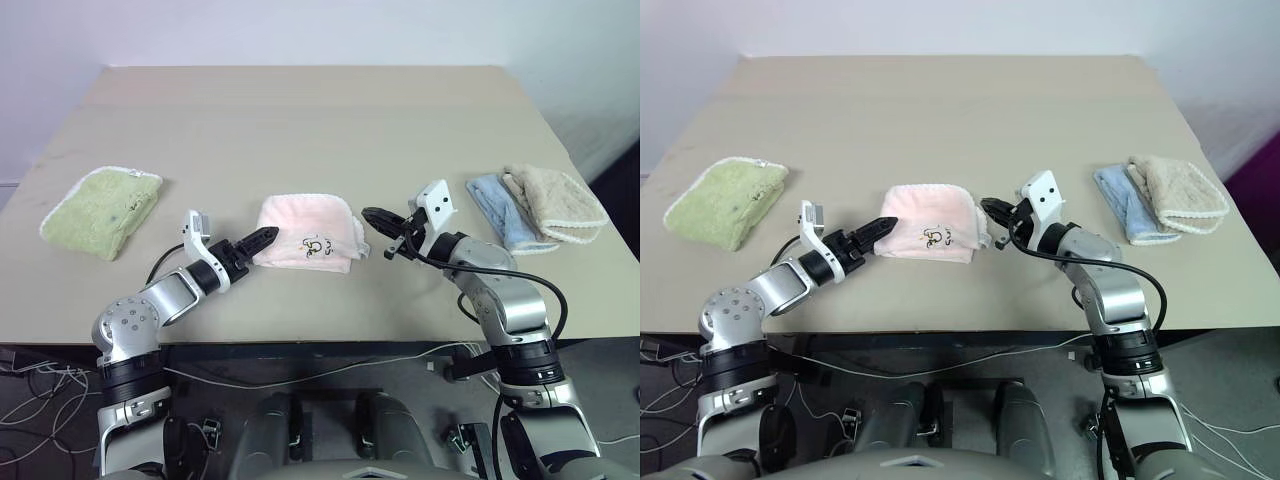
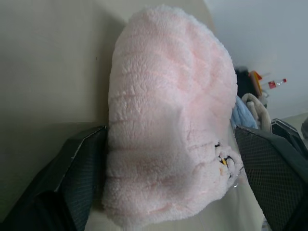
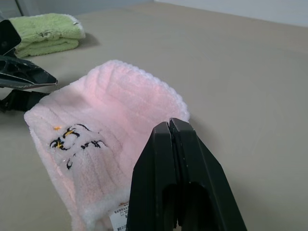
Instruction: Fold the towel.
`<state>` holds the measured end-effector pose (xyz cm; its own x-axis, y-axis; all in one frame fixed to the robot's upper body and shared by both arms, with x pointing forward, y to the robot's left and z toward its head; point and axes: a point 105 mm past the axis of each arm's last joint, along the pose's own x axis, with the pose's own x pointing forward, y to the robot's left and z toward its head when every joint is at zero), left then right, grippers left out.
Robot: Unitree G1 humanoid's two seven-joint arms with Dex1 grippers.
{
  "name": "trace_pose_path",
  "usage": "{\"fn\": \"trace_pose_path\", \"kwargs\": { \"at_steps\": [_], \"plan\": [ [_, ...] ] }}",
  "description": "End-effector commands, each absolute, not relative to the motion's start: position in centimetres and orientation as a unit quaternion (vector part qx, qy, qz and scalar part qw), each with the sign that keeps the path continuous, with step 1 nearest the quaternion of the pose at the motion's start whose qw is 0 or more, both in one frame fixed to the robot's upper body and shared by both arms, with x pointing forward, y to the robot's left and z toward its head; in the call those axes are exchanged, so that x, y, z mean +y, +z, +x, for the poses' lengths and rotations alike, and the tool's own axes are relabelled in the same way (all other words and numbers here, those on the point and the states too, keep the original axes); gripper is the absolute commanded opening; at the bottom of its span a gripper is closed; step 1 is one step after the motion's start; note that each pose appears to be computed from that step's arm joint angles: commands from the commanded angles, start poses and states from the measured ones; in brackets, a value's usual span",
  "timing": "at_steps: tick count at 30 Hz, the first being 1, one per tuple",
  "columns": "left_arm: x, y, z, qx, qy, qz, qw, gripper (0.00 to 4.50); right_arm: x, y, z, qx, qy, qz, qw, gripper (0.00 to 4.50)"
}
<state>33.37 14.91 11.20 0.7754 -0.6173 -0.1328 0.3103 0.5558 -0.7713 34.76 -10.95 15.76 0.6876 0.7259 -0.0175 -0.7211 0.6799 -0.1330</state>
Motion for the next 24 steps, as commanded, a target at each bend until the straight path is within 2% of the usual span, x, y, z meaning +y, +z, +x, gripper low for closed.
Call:
{"fn": "trace_pose_path", "kwargs": {
  "at_steps": [1,6,11,12,15,24],
  "plan": [
    [12.4,9.8,32.3,0.253,-0.3,-0.395,0.831,4.47,-11.7,17.7,34.3,-0.052,0.385,-0.074,0.919,0.0],
    [9.9,10.2,31.5,0.273,-0.345,-0.404,0.802,4.47,-12.8,17.6,34.0,-0.048,0.368,-0.081,0.925,0.0],
    [9.6,10.0,31.4,0.28,-0.342,-0.417,0.794,4.47,-13.4,17.4,33.8,-0.045,0.357,-0.082,0.929,0.0],
    [9.7,10.1,31.5,0.276,-0.34,-0.421,0.794,4.3,-13.4,17.3,33.7,-0.044,0.356,-0.082,0.93,0.0],
    [9.7,10.3,31.7,0.271,-0.338,-0.427,0.793,3.51,-13.5,17.3,33.6,-0.043,0.355,-0.082,0.93,0.0],
    [9.5,10.4,31.5,0.261,-0.335,-0.445,0.789,0.36,-13.2,17.6,33.6,-0.044,0.358,-0.085,0.929,0.0]
  ]
}}
